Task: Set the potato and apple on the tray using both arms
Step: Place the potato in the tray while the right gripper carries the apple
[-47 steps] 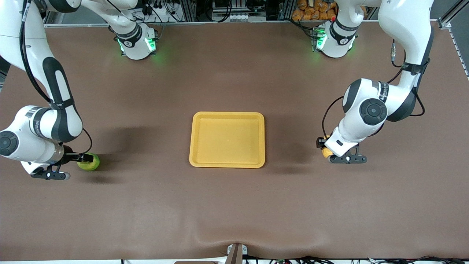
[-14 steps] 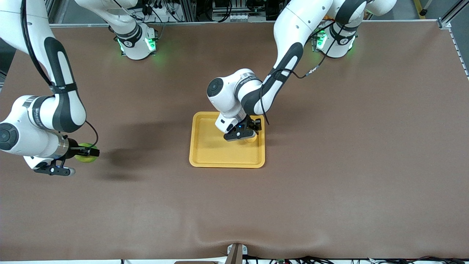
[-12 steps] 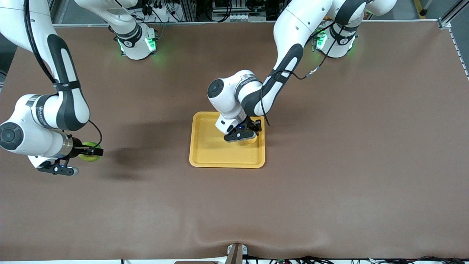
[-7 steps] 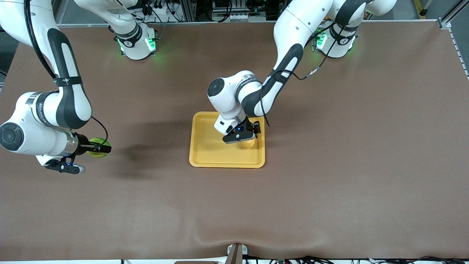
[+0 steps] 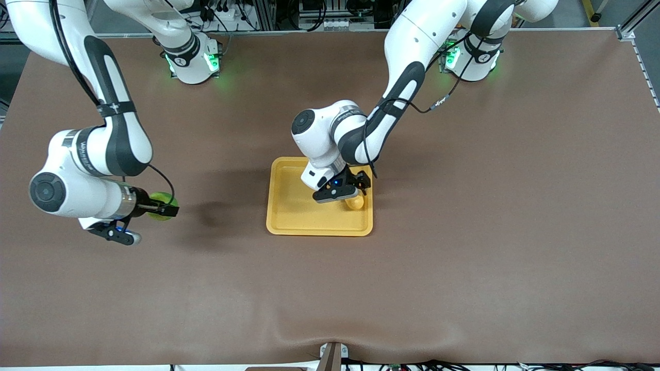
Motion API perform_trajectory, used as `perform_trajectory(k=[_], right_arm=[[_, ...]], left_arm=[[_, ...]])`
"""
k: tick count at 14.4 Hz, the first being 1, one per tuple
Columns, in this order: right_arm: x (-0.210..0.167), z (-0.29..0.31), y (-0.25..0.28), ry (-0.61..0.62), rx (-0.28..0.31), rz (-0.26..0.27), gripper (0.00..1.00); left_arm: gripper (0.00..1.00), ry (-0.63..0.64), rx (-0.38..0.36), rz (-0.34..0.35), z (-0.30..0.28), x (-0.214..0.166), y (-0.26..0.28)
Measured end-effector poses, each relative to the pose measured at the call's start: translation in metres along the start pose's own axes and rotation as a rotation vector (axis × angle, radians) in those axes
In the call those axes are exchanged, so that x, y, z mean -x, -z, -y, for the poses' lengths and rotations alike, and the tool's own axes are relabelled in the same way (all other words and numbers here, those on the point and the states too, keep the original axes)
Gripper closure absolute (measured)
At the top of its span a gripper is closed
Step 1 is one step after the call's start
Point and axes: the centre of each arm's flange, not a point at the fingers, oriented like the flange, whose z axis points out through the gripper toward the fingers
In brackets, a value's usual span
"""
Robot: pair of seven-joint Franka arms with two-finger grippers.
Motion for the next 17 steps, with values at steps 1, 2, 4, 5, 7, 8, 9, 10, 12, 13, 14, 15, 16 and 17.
perform_trajectory(k=[1,2,4,5,7,8,9,10,12,13,14,15,16,17], right_arm=[[0.005,0.01,-0.001,-0.018,-0.003,0.003,0.11],[0.01,0.021,-0.002,-0.034,-0.006,0.006,0.11],[0.022,0.044,-0.004,-0.069,-0.012,0.014,0.11],[0.028,0.055,-0.004,-0.085,-0.015,0.017,0.11],[0.041,0.078,-0.003,-0.117,-0.024,0.02,0.11],[0.046,0.088,-0.001,-0.13,-0.03,0.019,0.11],[0.051,0.097,0.001,-0.143,-0.035,0.018,0.11],[0.055,0.104,0.003,-0.154,-0.039,0.017,0.11],[0.063,0.12,0.004,-0.178,-0.043,0.014,0.11],[0.068,0.132,0.002,-0.197,-0.042,0.014,0.11],[0.074,0.146,-0.001,-0.218,-0.04,0.014,0.11],[0.08,0.162,-0.007,-0.237,-0.036,0.017,0.11],[0.087,0.179,-0.014,-0.255,-0.032,0.02,0.11],[0.093,0.194,-0.022,-0.272,-0.028,0.023,0.11]], left_arm=[[0.0,0.008,0.009,-0.008,0.002,-0.005,0.008],[0.0,0.018,0.021,-0.017,0.005,-0.011,0.018],[0.0,0.049,0.042,-0.023,0.018,-0.028,0.042],[0.0,0.059,0.055,-0.017,0.027,-0.038,0.055],[0.0,0.078,0.09,0.013,0.057,-0.066,0.079],[0.0,0.09,0.114,0.03,0.08,-0.086,0.09],[0.0,0.1,0.137,0.048,0.107,-0.108,0.098],[0.0,0.104,0.157,0.065,0.137,-0.13,0.103],[0.0,0.093,0.181,0.091,0.194,-0.165,0.104],[0.0,0.083,0.187,0.1,0.217,-0.178,0.102],[0.0,0.07,0.188,0.108,0.236,-0.187,0.098],[0.0,0.054,0.182,0.121,0.252,-0.194,0.093],[0.0,0.036,0.179,0.139,0.266,-0.198,0.09],[0.0,0.02,0.178,0.159,0.279,-0.201,0.087]])
